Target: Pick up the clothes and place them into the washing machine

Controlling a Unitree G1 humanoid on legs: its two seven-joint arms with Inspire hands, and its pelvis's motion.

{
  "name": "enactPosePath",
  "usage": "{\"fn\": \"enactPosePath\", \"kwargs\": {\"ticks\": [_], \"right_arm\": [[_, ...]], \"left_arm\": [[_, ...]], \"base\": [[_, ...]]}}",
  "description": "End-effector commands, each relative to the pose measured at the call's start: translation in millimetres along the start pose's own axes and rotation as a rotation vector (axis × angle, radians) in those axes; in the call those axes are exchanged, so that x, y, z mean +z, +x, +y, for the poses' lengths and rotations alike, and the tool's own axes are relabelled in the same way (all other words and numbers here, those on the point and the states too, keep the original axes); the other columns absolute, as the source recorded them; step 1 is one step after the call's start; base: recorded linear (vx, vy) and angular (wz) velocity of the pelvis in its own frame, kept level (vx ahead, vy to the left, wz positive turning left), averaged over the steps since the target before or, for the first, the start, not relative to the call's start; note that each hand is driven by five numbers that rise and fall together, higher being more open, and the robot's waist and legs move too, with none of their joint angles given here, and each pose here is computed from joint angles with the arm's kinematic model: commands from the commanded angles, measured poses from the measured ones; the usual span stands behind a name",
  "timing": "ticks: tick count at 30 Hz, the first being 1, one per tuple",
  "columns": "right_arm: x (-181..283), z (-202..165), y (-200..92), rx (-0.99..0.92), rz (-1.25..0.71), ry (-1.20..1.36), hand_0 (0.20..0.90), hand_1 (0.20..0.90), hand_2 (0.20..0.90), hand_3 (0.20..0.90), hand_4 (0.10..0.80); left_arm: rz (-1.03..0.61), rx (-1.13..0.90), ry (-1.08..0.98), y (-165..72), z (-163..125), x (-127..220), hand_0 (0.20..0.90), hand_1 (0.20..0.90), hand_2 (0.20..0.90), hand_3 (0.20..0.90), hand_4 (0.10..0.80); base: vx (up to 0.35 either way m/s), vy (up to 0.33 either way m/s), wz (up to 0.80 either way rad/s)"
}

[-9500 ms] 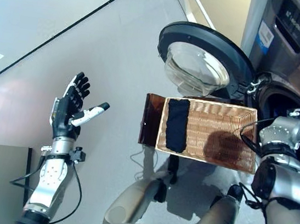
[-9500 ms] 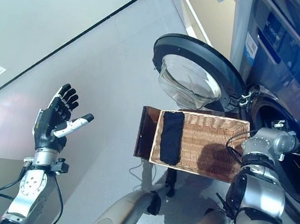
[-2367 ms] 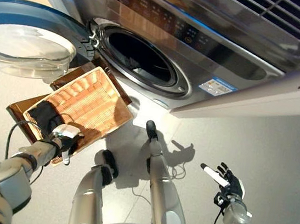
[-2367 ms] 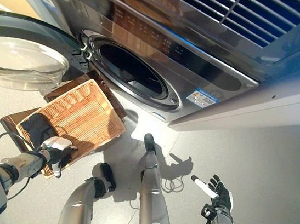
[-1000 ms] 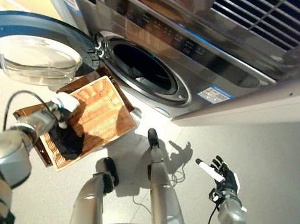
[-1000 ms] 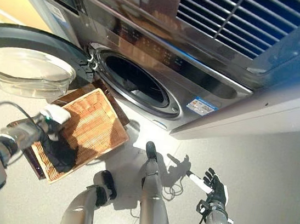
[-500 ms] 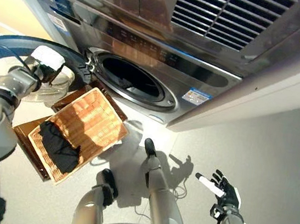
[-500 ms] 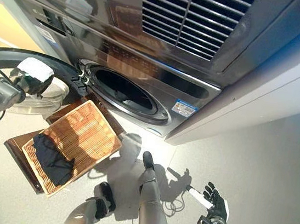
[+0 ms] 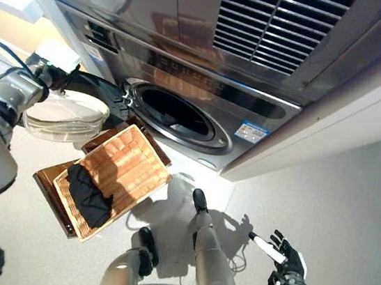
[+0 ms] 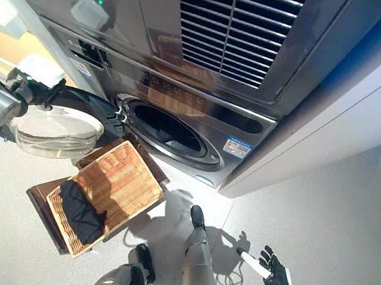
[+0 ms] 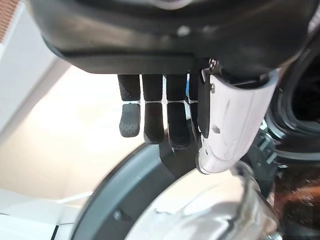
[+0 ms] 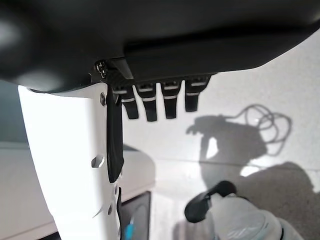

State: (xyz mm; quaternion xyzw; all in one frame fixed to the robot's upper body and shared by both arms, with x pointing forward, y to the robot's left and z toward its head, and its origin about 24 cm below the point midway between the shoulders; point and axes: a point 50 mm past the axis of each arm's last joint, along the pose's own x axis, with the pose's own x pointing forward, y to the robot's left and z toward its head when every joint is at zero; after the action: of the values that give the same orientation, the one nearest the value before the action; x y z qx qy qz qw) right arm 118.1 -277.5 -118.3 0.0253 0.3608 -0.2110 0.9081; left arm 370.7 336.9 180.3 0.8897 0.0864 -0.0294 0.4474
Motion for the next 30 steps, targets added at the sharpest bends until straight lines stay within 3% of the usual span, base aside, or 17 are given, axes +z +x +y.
{"fn": "enactPosePath", "kwargs": {"ticks": [1, 3, 9, 13, 16, 18, 24, 30], "right_arm": [[18.0, -32.0, 0.7, -0.071, -0.069, -0.06, 0.9, 0.9, 0.9, 0.9, 0.8], [17.5, -32.7, 0.9, -0.074, -0.064, -0.06, 0.9, 0.9, 0.9, 0.9, 0.8], [15.2, -41.0, -0.2, -0.111, -0.049, -0.055, 0.9, 0.9, 0.9, 0.9, 0.8], [19.4, -43.8, 4.5, -0.138, -0.042, -0.043, 0.9, 0.9, 0.9, 0.9, 0.8], [20.9, -39.8, 9.3, -0.16, -0.03, -0.009, 0.9, 0.9, 0.9, 0.9, 0.8], [29.4, -41.3, 16.8, -0.193, -0.024, 0.023, 0.9, 0.9, 0.9, 0.9, 0.8], [43.9, -50.1, 24.1, -0.228, -0.017, 0.016, 0.9, 0.9, 0.9, 0.9, 0.8], [47.2, -55.1, 24.3, -0.246, -0.018, -0.001, 0.9, 0.9, 0.9, 0.9, 0.8]], "left_arm": [[0.165, -0.023, -0.061, -15.4, -10.2, -40.7, 0.9, 0.9, 0.9, 0.9, 0.8], [0.151, -0.058, -0.063, -15.5, -20.6, -33.5, 0.9, 0.9, 0.9, 0.9, 0.8], [0.018, -0.174, -0.165, -11.5, -64.3, 33.8, 0.9, 0.9, 0.9, 0.9, 0.8], [0.017, -0.302, -0.317, -29.6, -112.9, 68.6, 0.9, 0.9, 0.9, 0.9, 0.8], [0.098, -0.419, -0.648, -64.1, -166.4, 107.0, 0.9, 0.9, 0.9, 0.9, 0.8], [0.122, -0.457, -0.772, -83.8, -187.4, 129.6, 0.9, 0.9, 0.9, 0.9, 0.8], [0.018, -0.498, -0.69, -88.4, -189.4, 157.6, 0.9, 0.9, 0.9, 0.9, 0.8], [-0.031, -0.459, -0.614, -75.5, -175.5, 155.2, 0.9, 0.9, 0.9, 0.9, 0.8]], "base": [[-0.145, -0.055, 0.03], [-0.036, -0.021, 0.0], [-0.027, -0.01, 0.02], [-0.019, -0.011, 0.07], [-0.009, -0.006, -0.02], [-0.053, -0.013, 0.08], [-0.049, 0.006, 0.18], [-0.036, 0.025, 0.06]]}}
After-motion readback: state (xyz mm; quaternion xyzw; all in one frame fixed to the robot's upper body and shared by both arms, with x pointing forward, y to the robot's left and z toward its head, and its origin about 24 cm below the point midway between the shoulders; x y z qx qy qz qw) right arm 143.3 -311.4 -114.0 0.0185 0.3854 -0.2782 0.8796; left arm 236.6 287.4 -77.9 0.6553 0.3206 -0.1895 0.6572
